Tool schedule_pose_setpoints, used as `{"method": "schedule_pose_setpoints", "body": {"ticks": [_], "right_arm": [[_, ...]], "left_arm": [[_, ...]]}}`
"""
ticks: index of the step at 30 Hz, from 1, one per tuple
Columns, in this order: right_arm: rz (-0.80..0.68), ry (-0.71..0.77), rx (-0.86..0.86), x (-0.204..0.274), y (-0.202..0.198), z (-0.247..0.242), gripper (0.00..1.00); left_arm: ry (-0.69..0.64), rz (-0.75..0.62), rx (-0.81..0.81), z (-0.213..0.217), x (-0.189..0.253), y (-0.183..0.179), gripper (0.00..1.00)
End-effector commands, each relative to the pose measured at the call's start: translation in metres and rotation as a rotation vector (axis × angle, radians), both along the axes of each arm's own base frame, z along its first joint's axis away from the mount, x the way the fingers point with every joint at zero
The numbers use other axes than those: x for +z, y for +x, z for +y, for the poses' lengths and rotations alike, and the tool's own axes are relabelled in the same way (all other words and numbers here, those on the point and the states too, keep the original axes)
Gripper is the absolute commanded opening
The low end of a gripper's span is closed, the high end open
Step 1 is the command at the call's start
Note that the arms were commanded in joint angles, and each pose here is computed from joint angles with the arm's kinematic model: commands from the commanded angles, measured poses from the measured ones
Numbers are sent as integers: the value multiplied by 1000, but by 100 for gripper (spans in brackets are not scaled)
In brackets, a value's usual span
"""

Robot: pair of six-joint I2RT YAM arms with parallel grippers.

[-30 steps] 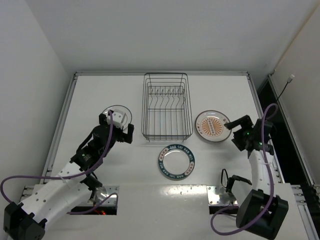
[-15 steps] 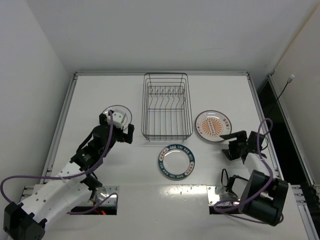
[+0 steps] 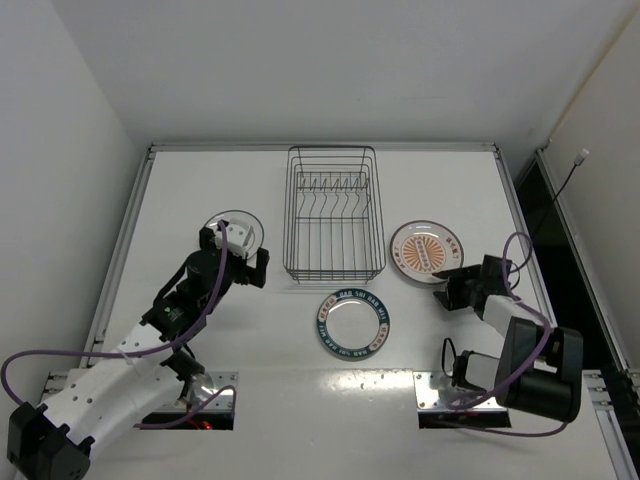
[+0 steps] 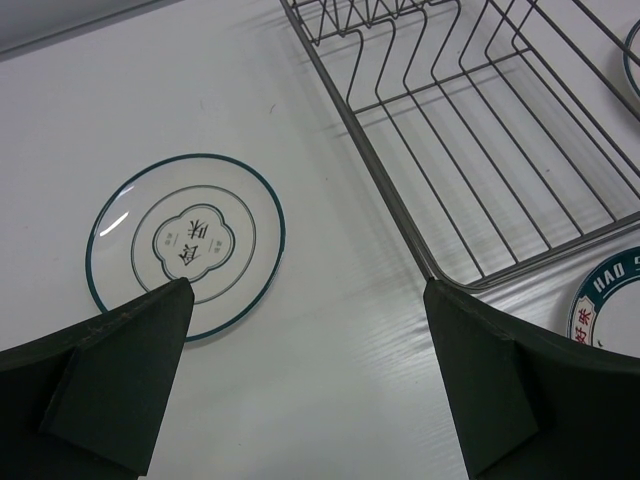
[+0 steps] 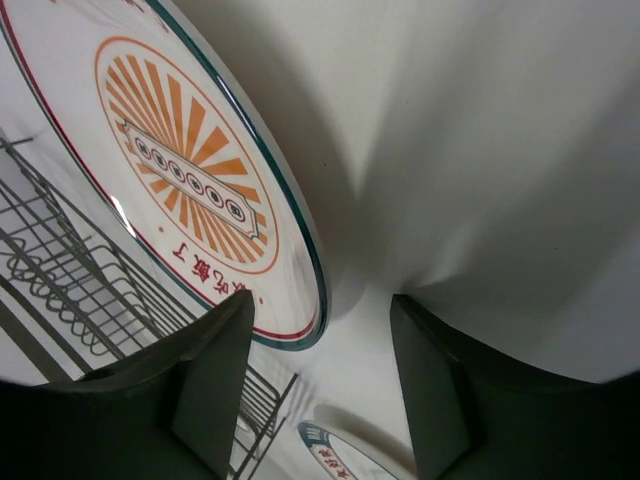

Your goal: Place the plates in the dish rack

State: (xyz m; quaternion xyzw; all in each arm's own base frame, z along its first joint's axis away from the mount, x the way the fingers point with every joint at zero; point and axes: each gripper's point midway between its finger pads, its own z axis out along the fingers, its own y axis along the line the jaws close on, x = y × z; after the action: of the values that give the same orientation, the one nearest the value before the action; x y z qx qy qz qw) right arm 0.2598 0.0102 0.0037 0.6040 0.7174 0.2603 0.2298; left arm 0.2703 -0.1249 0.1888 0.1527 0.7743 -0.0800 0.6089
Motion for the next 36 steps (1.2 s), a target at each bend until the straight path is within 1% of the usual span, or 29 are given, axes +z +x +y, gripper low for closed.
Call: {"method": "schedule_pose_setpoints", "body": {"ticks": [1, 4, 6, 8, 9, 11, 12, 13, 15, 20, 21, 23, 24, 26, 27, 29, 30, 31, 32, 33, 34, 35, 36], "right_arm": [[-24, -32, -44, 9, 21, -10, 45], [-12, -30, -60, 7, 23, -12, 35], [-8, -39, -59, 9, 27, -13, 33], [-10, -54, -55, 10, 31, -15, 27], [25, -62, -55, 5, 29, -17, 19], [47, -87, -32, 2, 31, -20, 11], [85, -96, -15, -6, 23, -21, 2], [114, -96, -12, -14, 22, -24, 0], [132, -107, 37, -17, 18, -22, 0], [56, -182, 72, 5, 25, -21, 0], [8, -209, 83, 20, 31, -23, 0], [-25, -300, 112, 43, 41, -28, 0], [-88, -363, 105, 71, 56, -36, 0], [-88, -442, 154, 88, 61, -36, 0], [-138, -502, 142, 117, 75, -43, 0], [-149, -579, 184, 137, 81, -40, 0], [-194, -643, 156, 167, 92, -46, 0], [-204, -674, 163, 178, 94, -45, 0], [-210, -708, 209, 184, 100, -35, 0], [-233, -750, 190, 207, 110, -37, 0], [-228, -775, 199, 213, 115, -34, 0], [-254, -809, 230, 231, 121, -22, 0], [-238, -848, 218, 233, 127, -22, 0]], "left_arm": [[-44, -50, -21, -8, 19, 3, 100], [-44, -50, -21, -8, 19, 3, 100], [-44, -50, -21, -8, 19, 3, 100], [-44, -50, -21, -8, 19, 3, 100], [-44, -50, -21, -8, 19, 3, 100], [-44, -50, -21, -8, 19, 3, 100], [-44, -50, -21, -8, 19, 3, 100], [-44, -50, -21, -8, 19, 3, 100], [-44, -50, -21, -8, 19, 3, 100], [-44, -50, -21, -8, 19, 3, 100], [-44, -50, -21, -8, 19, 3, 100], [-44, -50, -21, -8, 19, 3, 100], [-44, -50, -21, -8, 19, 3, 100], [-44, -50, -21, -8, 19, 3, 100], [-44, -50, -21, -8, 19, 3, 100], [-44, -50, -21, -8, 19, 3, 100], [-44, -50, -21, -8, 19, 3, 100], [-44, -50, -21, -8, 19, 3, 100], [-44, -50, -21, -8, 19, 3, 100], [-44, -50, -21, -8, 19, 3, 100], [-44, -50, -21, -8, 19, 3, 100], [-46, -48, -30, -10, 18, 2, 100], [-46, -48, -30, -10, 18, 2, 100]]}}
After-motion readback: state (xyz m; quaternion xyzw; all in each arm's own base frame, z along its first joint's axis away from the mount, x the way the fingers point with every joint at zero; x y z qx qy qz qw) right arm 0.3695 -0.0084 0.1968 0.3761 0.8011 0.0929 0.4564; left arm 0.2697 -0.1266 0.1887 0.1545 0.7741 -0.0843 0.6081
